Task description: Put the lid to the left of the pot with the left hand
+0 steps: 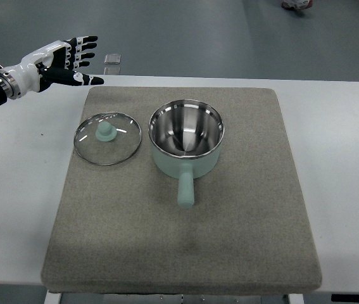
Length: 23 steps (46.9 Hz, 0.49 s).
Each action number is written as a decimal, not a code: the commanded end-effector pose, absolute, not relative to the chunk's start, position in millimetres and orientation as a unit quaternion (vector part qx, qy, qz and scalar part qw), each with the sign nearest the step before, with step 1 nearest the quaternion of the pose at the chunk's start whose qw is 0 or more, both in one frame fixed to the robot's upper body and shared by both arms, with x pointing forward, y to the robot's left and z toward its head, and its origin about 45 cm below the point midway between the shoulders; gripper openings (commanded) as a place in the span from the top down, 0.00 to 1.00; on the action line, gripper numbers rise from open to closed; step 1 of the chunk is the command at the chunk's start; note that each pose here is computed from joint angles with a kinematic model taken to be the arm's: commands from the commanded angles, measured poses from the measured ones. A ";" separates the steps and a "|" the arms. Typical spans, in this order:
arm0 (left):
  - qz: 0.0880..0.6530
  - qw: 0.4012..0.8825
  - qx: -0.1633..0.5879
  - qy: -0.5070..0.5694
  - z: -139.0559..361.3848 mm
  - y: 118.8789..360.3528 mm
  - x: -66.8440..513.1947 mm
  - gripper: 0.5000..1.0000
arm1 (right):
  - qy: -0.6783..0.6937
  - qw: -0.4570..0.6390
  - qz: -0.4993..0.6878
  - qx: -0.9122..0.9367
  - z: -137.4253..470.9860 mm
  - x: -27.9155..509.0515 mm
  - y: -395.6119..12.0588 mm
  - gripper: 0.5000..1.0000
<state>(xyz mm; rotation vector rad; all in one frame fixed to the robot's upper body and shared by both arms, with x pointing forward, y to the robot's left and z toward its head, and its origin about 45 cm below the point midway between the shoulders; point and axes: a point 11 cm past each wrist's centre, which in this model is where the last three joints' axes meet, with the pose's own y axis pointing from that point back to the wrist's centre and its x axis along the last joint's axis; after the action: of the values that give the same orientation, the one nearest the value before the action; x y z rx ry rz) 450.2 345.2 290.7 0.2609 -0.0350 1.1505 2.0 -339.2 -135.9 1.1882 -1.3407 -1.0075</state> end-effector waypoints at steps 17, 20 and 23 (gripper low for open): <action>0.600 0.791 0.023 0.118 262.6 371.6 452.8 0.01 | -0.559 0.517 -0.420 0.494 -135.9 2.0 -339.3 0.16; 0.603 0.784 -0.009 0.145 263.7 376.9 453.3 0.01 | -0.559 0.516 -0.420 0.495 -135.9 2.0 -339.2 0.16; 0.600 0.782 -0.039 0.165 265.8 380.4 453.5 0.01 | -0.558 0.517 -0.420 0.495 -135.9 2.0 -339.2 0.16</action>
<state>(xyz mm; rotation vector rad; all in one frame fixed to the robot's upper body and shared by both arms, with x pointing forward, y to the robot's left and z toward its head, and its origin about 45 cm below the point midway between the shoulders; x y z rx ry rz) 453.2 376.9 263.6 -0.0183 0.3112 1.3010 2.1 -339.1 -135.9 1.1889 -1.3405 -1.0080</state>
